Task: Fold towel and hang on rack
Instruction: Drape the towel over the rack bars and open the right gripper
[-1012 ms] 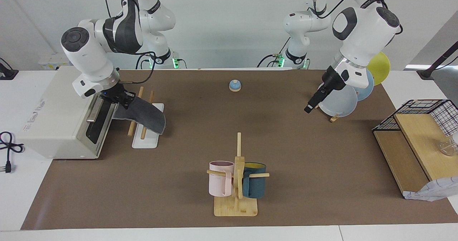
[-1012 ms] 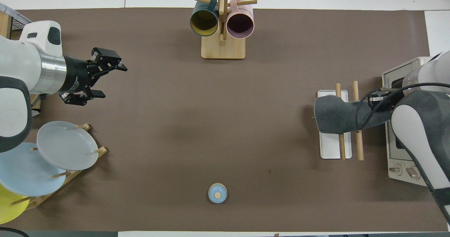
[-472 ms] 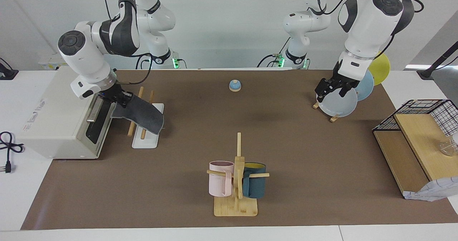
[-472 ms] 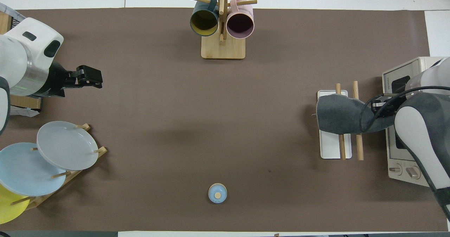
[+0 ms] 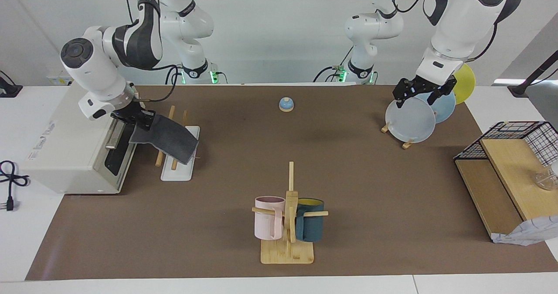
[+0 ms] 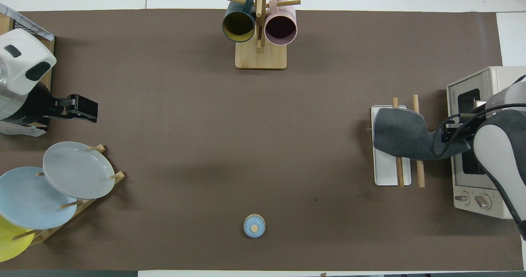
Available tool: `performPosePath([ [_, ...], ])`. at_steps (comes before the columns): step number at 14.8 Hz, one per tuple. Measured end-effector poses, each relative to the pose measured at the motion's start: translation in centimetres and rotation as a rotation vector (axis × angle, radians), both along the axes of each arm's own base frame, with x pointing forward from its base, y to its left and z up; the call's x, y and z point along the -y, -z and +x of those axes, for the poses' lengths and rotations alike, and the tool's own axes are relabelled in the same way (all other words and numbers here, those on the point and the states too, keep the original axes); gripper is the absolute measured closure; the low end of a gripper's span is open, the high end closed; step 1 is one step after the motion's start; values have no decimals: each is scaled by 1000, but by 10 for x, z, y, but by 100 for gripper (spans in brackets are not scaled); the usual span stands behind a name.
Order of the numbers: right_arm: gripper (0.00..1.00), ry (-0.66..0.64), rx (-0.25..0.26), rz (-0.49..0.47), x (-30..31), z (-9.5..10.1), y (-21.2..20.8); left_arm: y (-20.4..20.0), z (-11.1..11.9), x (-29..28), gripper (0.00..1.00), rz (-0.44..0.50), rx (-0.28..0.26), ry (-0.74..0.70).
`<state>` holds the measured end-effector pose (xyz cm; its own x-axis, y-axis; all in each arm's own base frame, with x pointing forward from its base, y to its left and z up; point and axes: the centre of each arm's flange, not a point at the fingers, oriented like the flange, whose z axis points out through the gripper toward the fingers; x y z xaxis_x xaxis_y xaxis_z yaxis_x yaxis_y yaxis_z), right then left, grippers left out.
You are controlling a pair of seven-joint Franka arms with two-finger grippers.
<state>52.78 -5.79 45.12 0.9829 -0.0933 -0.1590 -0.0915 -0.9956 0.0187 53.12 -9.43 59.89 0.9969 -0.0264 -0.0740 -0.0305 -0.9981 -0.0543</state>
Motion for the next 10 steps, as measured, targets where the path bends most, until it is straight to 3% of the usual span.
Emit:
performPosePath([
  [3,31,-12,8,1,-1,1,-4,3,-5,2,0,-27,-19,-3],
  [6,2,-48,29,3,-5,3,-25,3,-2,2,0,-46,-4,-8],
  [10,0,-105,49,-26,-10,8,-81,3,2,1,0,-54,18,-11],
])
